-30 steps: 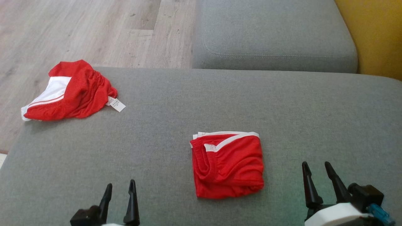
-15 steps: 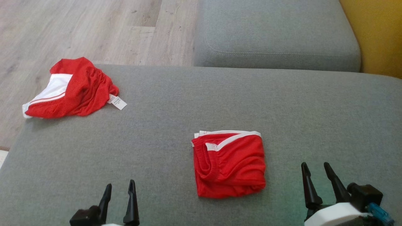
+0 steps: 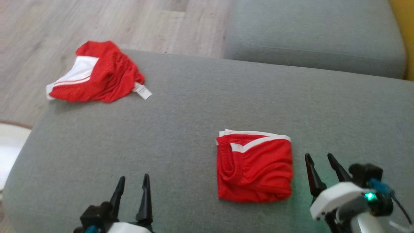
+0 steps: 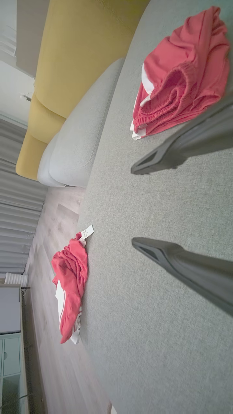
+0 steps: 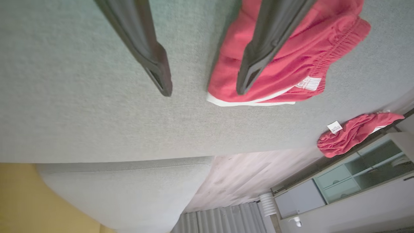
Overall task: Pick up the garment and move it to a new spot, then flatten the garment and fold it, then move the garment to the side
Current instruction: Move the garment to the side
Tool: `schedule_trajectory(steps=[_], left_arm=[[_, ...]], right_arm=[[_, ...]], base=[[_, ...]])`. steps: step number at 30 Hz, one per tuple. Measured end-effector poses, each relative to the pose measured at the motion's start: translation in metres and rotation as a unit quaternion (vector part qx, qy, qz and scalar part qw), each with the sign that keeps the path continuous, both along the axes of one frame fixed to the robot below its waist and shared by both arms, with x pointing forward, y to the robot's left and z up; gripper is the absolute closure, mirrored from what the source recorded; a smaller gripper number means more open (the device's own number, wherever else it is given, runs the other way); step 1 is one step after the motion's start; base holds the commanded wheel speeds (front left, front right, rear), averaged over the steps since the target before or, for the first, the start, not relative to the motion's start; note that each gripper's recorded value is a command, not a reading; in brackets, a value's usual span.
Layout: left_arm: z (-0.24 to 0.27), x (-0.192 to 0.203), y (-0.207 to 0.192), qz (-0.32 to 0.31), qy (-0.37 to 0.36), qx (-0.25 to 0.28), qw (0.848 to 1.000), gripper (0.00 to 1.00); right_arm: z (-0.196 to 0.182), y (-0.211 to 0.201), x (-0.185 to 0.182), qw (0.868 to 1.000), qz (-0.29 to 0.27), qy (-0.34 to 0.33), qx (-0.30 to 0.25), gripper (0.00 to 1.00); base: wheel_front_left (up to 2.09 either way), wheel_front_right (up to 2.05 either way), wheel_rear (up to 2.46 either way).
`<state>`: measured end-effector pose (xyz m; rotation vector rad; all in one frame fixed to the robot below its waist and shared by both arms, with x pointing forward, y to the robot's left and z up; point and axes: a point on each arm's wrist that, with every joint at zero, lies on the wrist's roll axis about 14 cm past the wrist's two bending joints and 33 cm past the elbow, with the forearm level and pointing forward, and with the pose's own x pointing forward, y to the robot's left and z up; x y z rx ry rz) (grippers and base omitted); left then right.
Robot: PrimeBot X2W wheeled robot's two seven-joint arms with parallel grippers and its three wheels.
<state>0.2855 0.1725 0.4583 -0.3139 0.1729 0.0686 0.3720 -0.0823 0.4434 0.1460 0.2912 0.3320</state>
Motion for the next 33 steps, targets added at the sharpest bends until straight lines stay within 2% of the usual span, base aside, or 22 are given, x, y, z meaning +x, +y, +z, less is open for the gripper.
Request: schedule_trajectory(steps=[5,11,15,16,17,18,20,26,33], left_arm=[[-0.001,-0.008,0.004,0.014,0.006,-0.006,1.0,0.0],[0.0,-0.014,0.015,0.039,0.007,-0.005,0.999,0.0],[0.003,-0.009,0.019,0.044,0.004,-0.001,0.999,0.0],[0.003,-0.008,0.019,0.044,0.005,-0.001,0.999,0.0],[0.004,-0.006,0.02,0.045,0.005,0.0,0.999,0.0],[0.004,-0.005,0.021,0.046,0.005,0.003,0.999,0.0],[0.004,-0.003,0.02,0.047,0.006,0.004,0.999,0.0],[0.004,0.008,0.01,0.027,0.007,0.004,1.0,0.0],[0.011,0.039,-0.016,-0.025,-0.007,0.007,1.0,0.0]], right_arm=[[-0.017,0.023,0.015,0.998,0.037,0.04,-0.026,0.0],[-0.057,0.038,0.01,0.99,0.069,0.111,-0.057,0.0],[-0.074,0.045,0.012,0.984,0.079,0.147,-0.059,0.0],[-0.077,0.046,0.013,0.983,0.081,0.157,-0.058,0.1],[-0.078,0.049,0.015,0.982,0.083,0.159,-0.058,0.51],[-0.077,0.051,0.017,0.982,0.085,0.159,-0.057,0.63],[-0.077,0.054,0.022,0.982,0.088,0.158,-0.056,1.0],[-0.072,0.046,0.037,0.987,0.069,0.14,-0.049,1.0],[-0.05,-0.011,0.071,0.994,-0.015,0.09,-0.068,1.0]], base=[[0.0,0.0,0.0],[0.0,0.0,0.0],[0.0,0.0,0.0],[0.0,0.0,0.0],[0.0,0.0,0.0],[0.0,0.0,0.0],[0.0,0.0,0.0],[0.0,0.0,0.0],[0.0,0.0,0.0]])
